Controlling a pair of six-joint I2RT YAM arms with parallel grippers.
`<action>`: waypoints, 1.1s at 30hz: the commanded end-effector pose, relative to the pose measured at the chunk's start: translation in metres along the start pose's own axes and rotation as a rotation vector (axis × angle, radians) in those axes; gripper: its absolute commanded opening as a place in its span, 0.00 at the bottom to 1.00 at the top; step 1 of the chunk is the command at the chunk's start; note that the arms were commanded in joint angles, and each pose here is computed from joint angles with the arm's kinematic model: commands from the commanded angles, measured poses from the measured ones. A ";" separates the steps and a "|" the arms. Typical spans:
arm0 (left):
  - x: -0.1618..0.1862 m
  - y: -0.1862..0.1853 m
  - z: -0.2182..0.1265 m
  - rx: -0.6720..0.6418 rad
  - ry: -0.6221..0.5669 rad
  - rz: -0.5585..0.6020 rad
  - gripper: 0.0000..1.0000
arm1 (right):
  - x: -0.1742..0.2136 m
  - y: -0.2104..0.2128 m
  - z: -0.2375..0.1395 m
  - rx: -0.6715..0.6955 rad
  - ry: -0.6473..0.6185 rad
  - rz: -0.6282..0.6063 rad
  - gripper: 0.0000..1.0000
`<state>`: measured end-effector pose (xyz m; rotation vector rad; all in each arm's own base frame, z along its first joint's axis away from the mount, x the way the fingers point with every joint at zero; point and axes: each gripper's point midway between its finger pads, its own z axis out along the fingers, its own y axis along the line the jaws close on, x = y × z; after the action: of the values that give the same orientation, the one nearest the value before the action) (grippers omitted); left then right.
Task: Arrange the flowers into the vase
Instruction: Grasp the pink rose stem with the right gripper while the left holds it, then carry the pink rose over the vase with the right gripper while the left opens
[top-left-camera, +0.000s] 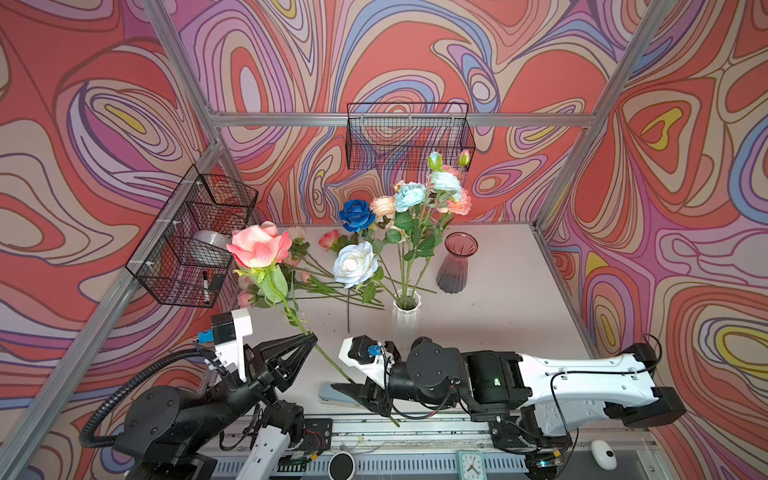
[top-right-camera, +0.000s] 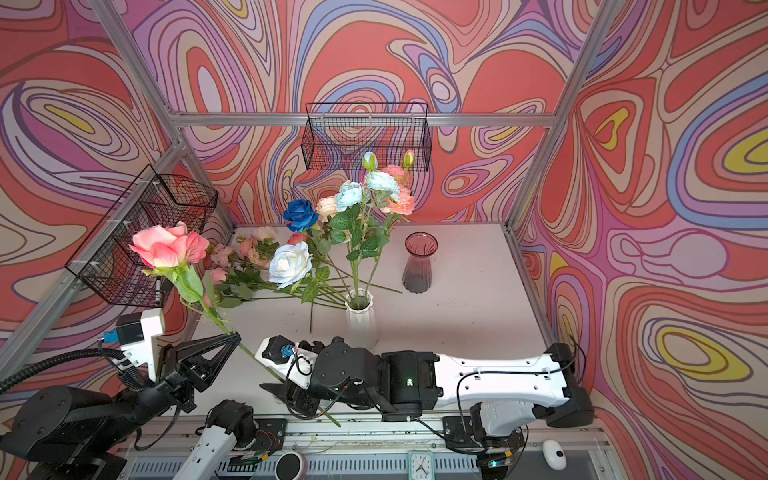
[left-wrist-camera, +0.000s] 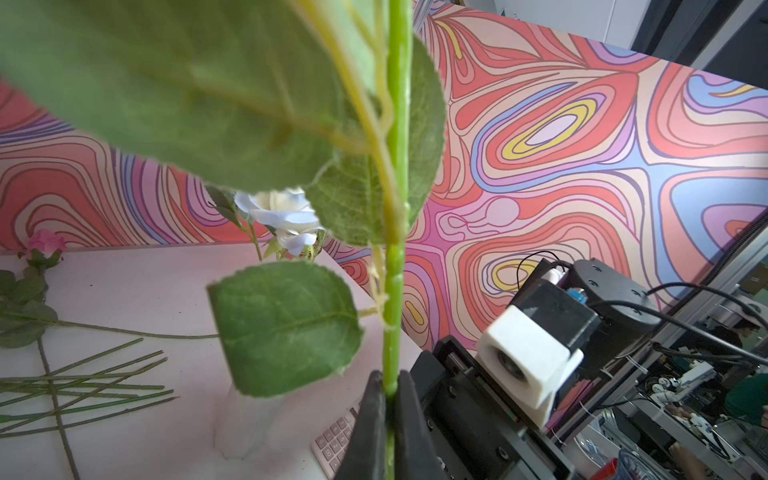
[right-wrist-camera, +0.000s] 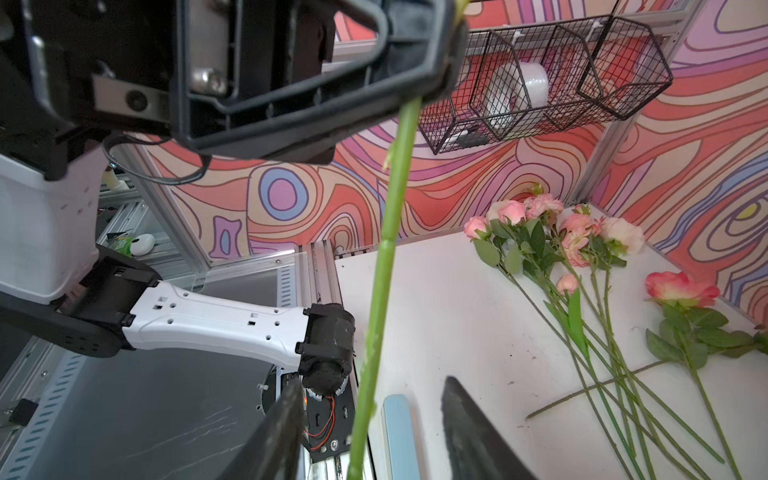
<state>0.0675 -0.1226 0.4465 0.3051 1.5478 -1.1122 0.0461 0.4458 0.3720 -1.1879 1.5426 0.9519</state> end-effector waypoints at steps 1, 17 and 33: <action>-0.002 -0.012 -0.001 0.056 0.001 0.046 0.00 | -0.016 0.011 -0.001 -0.059 -0.029 -0.001 0.30; -0.014 -0.017 0.012 0.143 -0.038 -0.015 0.92 | -0.039 -0.008 -0.039 0.007 -0.209 0.032 0.00; -0.003 0.032 0.006 -0.044 -0.172 -0.016 1.00 | -0.083 -0.104 -0.147 0.643 -0.633 -0.178 0.00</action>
<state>0.0836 -0.1123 0.4420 0.2026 1.4052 -1.1122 0.1034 0.3318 0.4586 -0.6627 1.1821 0.7445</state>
